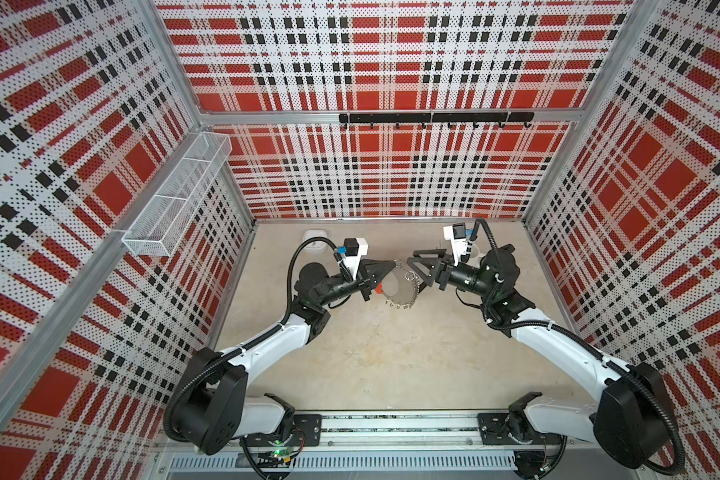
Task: Put the keys on the keyring
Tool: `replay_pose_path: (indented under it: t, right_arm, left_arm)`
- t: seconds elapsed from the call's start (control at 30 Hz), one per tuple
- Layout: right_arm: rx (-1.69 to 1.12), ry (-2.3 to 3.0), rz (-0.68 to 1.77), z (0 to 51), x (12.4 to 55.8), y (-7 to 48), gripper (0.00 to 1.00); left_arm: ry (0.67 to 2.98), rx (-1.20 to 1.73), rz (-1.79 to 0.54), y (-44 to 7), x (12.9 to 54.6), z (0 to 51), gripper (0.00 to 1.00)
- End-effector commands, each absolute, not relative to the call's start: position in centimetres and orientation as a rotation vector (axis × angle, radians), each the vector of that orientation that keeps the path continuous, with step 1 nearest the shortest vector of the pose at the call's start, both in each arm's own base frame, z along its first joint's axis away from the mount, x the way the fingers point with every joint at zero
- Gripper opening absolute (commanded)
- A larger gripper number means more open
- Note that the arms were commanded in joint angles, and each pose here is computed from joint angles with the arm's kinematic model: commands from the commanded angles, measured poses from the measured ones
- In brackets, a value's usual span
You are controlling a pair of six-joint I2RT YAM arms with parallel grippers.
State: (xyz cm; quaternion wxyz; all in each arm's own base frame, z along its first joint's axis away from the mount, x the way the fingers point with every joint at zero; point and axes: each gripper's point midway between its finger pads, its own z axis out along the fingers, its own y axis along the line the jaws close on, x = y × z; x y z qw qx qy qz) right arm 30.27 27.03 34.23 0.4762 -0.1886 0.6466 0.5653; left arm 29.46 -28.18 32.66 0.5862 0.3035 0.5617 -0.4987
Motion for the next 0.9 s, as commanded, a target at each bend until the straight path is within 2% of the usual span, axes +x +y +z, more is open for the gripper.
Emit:
replay_pose_path:
  t: [0.0, 0.4, 0.87]
  right_arm:
    - [-0.512, 1.437, 1.541, 37.7, 28.4, 27.3, 0.59]
    - [-0.595, 1.465, 1.511, 37.2, 28.4, 28.1, 0.38]
    - [-0.649, 1.487, 1.435, 37.4, 28.6, 28.9, 0.37]
  left_arm:
    - [1.159, 0.666, -1.205, -27.5, 28.0, 36.5, 0.00]
    - [1.126, 0.650, -1.259, -28.1, 27.8, 37.3, 0.00]
    - [1.110, 0.651, -1.295, -28.6, 27.7, 37.9, 0.00]
